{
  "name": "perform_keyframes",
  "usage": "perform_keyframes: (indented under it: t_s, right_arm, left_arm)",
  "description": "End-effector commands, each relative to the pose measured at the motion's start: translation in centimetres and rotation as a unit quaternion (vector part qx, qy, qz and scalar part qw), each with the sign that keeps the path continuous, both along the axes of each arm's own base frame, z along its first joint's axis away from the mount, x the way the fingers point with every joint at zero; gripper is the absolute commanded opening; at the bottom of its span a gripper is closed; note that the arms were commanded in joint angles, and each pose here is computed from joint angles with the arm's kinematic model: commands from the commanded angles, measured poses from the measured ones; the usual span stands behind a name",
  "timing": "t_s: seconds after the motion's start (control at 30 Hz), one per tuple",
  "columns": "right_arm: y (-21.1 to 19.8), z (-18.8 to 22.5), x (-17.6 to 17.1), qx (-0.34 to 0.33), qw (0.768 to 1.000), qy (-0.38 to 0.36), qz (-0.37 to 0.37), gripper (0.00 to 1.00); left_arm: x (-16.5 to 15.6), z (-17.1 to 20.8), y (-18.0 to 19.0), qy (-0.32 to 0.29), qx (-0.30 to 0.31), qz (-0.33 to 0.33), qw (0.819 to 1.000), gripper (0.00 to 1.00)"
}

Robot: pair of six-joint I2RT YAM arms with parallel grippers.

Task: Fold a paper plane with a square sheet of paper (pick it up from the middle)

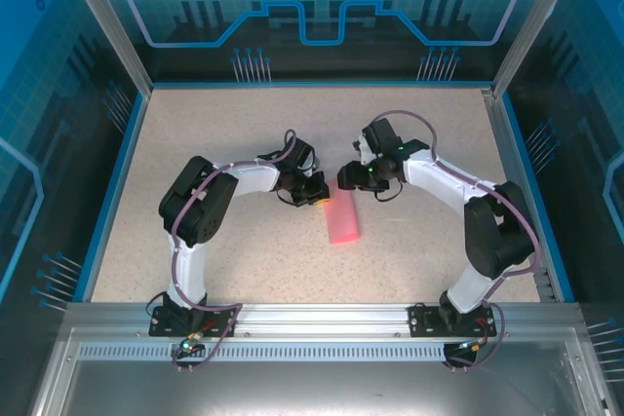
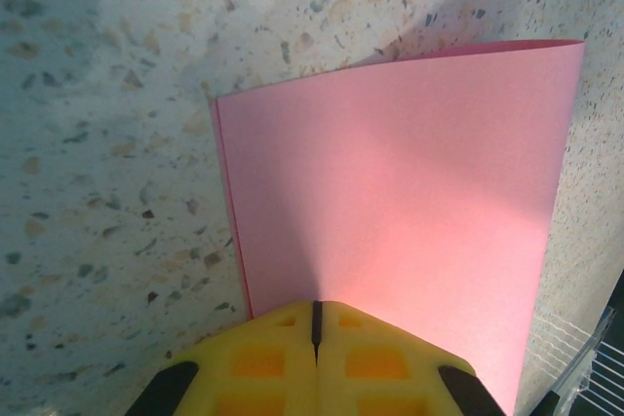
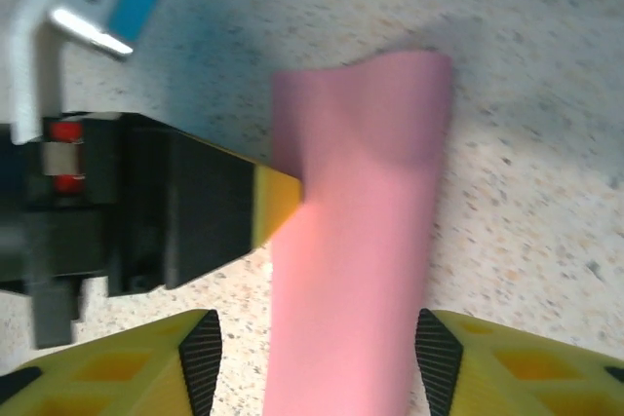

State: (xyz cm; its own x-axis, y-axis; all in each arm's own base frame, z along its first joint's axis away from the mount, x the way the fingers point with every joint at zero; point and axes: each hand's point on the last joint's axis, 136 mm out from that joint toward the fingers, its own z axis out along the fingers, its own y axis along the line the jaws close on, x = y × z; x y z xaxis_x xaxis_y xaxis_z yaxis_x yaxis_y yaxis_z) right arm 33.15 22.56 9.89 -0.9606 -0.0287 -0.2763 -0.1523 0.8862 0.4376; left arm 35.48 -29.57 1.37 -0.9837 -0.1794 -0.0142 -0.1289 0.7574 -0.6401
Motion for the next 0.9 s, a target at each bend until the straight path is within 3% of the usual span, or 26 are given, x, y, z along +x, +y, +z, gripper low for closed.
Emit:
perform_keyframes:
  t_s: [0.0,0.1,0.33,0.87]
  right_arm:
    - [2.3,-0.9,-0.9,0.012,0.999,0.028,0.027,0.48]
    - [3.1,-2.3,-0.8,0.020,0.998,0.048,0.026,0.36]
    - [3.3,-5.2,-0.6,0.017,0.996,0.080,0.019,0.24]
    - [-0.2,-9.2,-0.9,-0.003,0.994,0.109,-0.009,0.20]
  left_arm:
    - [-3.1,-4.2,2.0,0.071,0.063,-0.006,0.995,0.05]
    - [-3.2,-4.3,2.1,0.073,0.067,-0.006,0.995,0.05]
    - [-3.7,-5.1,2.8,0.098,0.089,0.002,0.991,0.05]
    - [-4.5,-6.1,3.6,0.121,0.115,0.005,0.986,0.05]
